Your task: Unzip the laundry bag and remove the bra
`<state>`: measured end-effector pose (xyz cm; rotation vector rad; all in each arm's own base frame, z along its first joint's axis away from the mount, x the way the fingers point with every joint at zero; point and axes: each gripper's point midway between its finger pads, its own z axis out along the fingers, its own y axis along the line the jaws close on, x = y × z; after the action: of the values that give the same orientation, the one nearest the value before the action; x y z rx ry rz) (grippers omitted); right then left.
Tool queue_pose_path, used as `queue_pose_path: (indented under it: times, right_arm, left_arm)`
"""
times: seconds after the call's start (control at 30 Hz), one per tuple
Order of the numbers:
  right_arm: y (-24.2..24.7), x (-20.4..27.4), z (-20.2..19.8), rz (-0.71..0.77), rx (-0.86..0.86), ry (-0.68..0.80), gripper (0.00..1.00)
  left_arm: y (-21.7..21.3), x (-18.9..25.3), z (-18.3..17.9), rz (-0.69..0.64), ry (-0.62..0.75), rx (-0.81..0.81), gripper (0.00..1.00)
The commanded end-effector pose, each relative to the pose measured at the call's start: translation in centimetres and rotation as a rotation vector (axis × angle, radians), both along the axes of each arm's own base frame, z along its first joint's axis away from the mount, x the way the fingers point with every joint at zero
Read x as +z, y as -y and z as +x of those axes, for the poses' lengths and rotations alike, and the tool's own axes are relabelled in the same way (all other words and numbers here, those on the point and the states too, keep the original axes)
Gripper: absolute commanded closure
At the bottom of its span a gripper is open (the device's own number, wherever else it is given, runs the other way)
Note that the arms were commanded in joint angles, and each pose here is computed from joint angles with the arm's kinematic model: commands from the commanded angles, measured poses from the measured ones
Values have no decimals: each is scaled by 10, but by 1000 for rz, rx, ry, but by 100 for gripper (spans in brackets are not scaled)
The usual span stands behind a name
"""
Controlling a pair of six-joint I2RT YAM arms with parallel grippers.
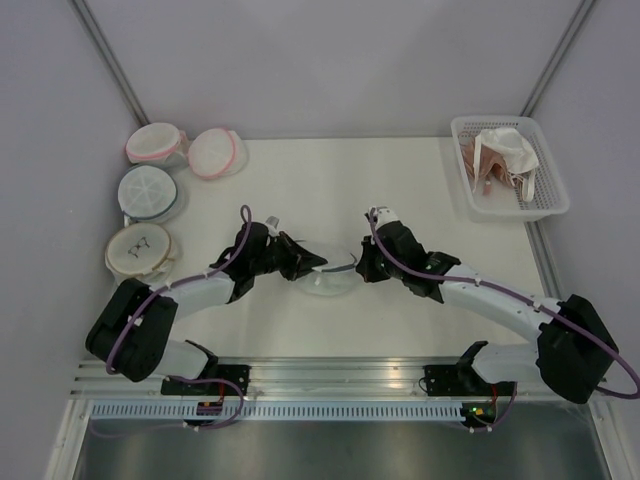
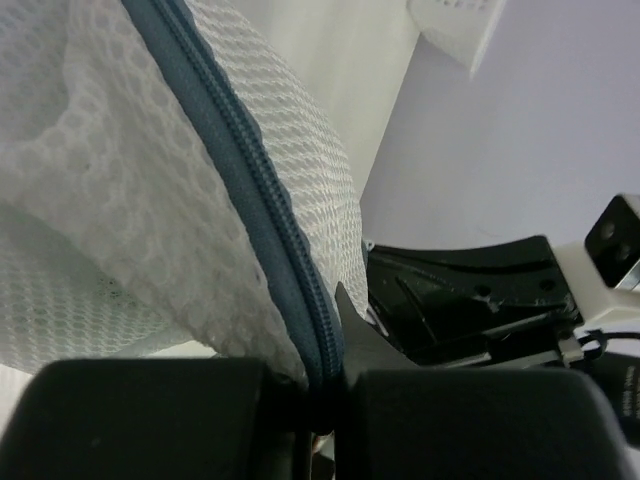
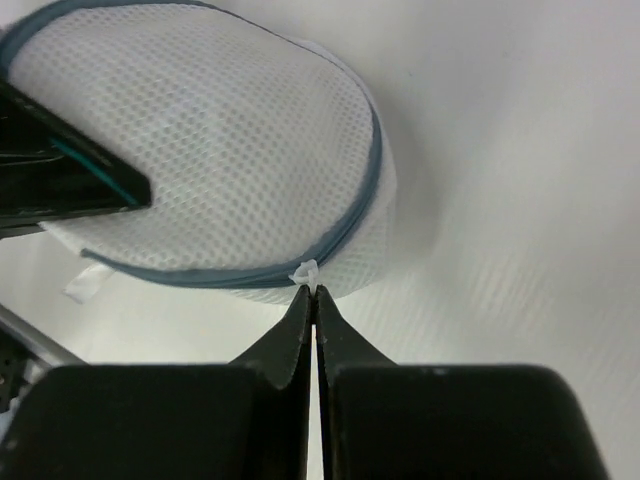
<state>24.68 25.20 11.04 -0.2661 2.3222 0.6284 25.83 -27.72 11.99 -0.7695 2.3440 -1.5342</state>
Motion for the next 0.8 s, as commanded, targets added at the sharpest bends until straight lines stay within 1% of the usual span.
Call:
queue_pose_path:
  times: [0.0,0.07,0.1,0.13,0.17,0.2,0.23,0.27,0.3,0.33,0.4,0.43,0.47,0.5,0.53,0.57,0.6,0.63,0.67,0.7,0.73,0.77]
  right_arm:
    - [32,-8,12,-188,-96,0,100]
    - [48,-23,15,-293,-146,-28,100]
    - [51,-25,17,-311,-168,-36,100]
    - [51,-27,20,-329,-182,-40,100]
    - [54,-27,22,-347,-201,-39,100]
    - [54,-25,25,-350,-215,-34,100]
    - [55,-27,26,-358,-225,-41,100]
    - [56,-26,26,-364,-227,-40,100]
    - [56,-26,25,-360,-227,-42,100]
    - [56,-23,25,-349,-232,-37,100]
    - [57,-16,24,-333,-236,-23,99]
    - [59,-14,24,-330,-242,-19,99]
    - [59,-14,22,-325,-242,-18,100]
    - [61,-14,21,-324,-243,-17,100]
    - [61,-10,20,-315,-245,-13,99]
    - [61,-10,19,-314,-242,-13,100]
    - [61,-9,18,-308,-241,-13,100]
    - [61,-8,18,-307,-242,-11,99]
    - [63,-7,18,-311,-244,-8,100]
    - [63,-5,19,-308,-248,-4,99]
    - [64,-4,19,-307,-253,2,100]
    - [64,-2,20,-302,-256,9,100]
  left_arm:
    - [-2,-10,-16,105,146,-203,98]
    - [-3,-9,-15,144,200,-241,98]
    - [-6,-18,-21,179,175,-275,98]
    - [-8,-16,-15,217,231,-306,98]
    - [-10,-22,-14,243,229,-324,98]
    - [-11,-26,-16,271,269,-370,98]
    - [-12,-22,-8,276,290,-378,98]
    - [-12,-28,-6,280,280,-396,98]
    - [-12,-29,-4,274,309,-420,98]
    - [-9,-22,8,248,362,-424,98]
    - [-9,-37,18,240,308,-444,98]
    - [-6,-28,34,217,342,-433,98]
    - [-4,-27,42,207,346,-428,98]
    - [-2,-35,49,208,318,-421,98]
    - [2,-24,66,202,360,-403,87]
    - [4,-24,75,208,365,-383,79]
    - [8,-20,83,188,359,-363,57]
    - [11,-12,89,161,381,-350,47]
    - [14,-2,95,144,416,-332,40]
    - [13,2,98,142,407,-305,34]
    - [11,18,100,144,437,-278,29]
    - [4,17,104,187,414,-224,24]
